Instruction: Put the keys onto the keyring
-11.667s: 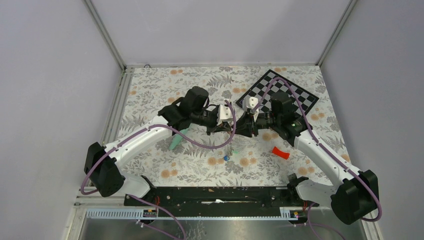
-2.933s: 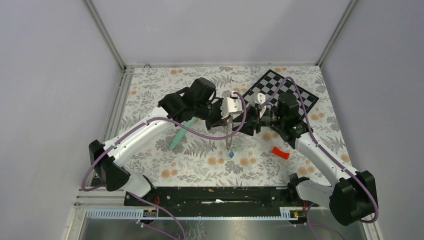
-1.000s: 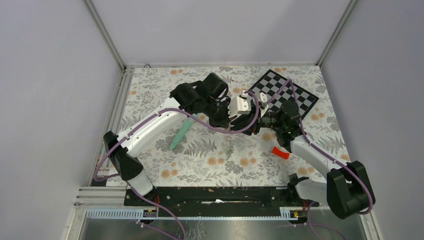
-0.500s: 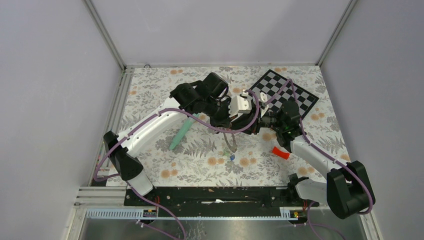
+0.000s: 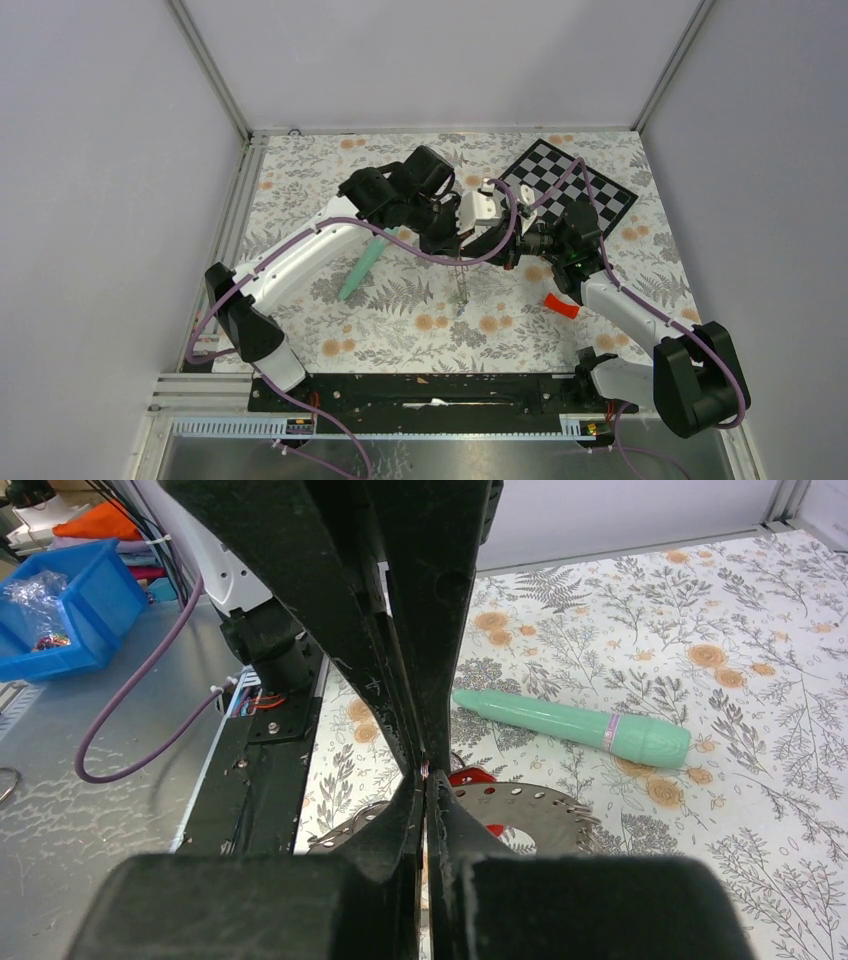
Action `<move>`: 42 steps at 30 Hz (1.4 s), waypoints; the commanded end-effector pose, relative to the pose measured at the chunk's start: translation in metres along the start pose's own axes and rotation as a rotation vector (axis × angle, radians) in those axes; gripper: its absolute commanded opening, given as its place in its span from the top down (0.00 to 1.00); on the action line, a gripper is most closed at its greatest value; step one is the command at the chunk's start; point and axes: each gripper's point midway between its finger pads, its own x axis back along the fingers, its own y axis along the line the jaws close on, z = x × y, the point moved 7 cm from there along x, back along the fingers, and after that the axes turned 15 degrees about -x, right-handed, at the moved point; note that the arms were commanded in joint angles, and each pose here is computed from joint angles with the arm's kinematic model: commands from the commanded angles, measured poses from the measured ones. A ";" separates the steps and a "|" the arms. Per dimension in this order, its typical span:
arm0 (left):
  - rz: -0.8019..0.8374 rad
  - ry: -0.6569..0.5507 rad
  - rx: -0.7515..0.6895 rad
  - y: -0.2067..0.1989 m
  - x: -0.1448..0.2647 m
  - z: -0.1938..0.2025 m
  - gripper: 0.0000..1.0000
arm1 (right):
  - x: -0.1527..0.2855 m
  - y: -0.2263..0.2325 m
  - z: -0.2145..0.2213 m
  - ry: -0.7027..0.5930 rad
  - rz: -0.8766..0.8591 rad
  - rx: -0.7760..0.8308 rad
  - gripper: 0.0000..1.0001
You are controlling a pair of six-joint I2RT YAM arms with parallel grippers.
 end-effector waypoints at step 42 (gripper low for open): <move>-0.093 -0.518 -0.381 0.003 0.035 0.011 0.71 | -0.004 0.017 -0.055 -0.112 -0.061 0.002 1.00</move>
